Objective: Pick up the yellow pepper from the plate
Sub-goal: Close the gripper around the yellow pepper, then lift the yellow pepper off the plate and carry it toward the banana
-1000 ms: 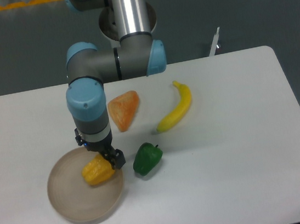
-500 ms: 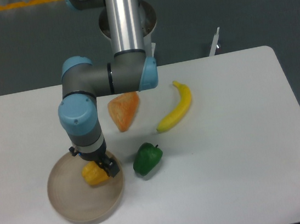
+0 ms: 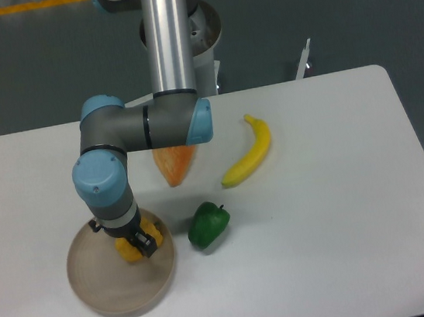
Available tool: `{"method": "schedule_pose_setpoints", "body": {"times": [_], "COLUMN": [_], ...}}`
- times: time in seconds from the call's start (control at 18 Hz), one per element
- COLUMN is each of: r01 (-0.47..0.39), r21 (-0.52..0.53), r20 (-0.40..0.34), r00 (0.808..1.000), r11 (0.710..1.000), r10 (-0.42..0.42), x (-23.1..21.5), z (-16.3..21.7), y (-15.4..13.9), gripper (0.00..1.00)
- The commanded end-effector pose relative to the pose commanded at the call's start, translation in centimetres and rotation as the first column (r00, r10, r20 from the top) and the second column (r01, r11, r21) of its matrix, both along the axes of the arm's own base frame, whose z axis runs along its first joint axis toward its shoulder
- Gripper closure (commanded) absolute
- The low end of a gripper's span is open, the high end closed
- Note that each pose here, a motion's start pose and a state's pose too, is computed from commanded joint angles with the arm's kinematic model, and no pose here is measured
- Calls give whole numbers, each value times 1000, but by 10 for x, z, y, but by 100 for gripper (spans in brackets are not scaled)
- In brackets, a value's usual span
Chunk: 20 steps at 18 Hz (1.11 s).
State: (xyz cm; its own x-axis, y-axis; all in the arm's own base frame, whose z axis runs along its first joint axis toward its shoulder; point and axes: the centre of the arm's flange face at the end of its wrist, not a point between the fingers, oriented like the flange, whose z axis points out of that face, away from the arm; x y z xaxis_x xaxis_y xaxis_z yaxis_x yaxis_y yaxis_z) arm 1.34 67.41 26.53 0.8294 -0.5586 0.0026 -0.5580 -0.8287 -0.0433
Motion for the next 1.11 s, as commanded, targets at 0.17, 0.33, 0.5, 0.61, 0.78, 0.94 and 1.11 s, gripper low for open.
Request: {"method": "schedule_pose_setpoints", "body": {"times": [0.17, 0.33, 0.5, 0.61, 0.78, 0.94, 1.11], "r01": [-6, -19, -85, -130, -164, -135, -115], "r21": [49, 100, 160, 167, 156, 150, 100], "r20": [-12, -22, -33, -34, -40, -60, -53], "r00": [1000, 1000, 995, 990, 984, 988, 991], "r11": [999, 995, 983, 977, 974, 979, 988], "r10": [7, 21, 91, 137, 172, 145, 121], "x": [-3, -11, -62, -97, -148, -199, -255], "z": [31, 63, 111, 138, 167, 171, 161], "y": [7, 7, -8, -21, -40, -53, -77], "gripper": [97, 96, 94, 94, 94, 94, 95]}}
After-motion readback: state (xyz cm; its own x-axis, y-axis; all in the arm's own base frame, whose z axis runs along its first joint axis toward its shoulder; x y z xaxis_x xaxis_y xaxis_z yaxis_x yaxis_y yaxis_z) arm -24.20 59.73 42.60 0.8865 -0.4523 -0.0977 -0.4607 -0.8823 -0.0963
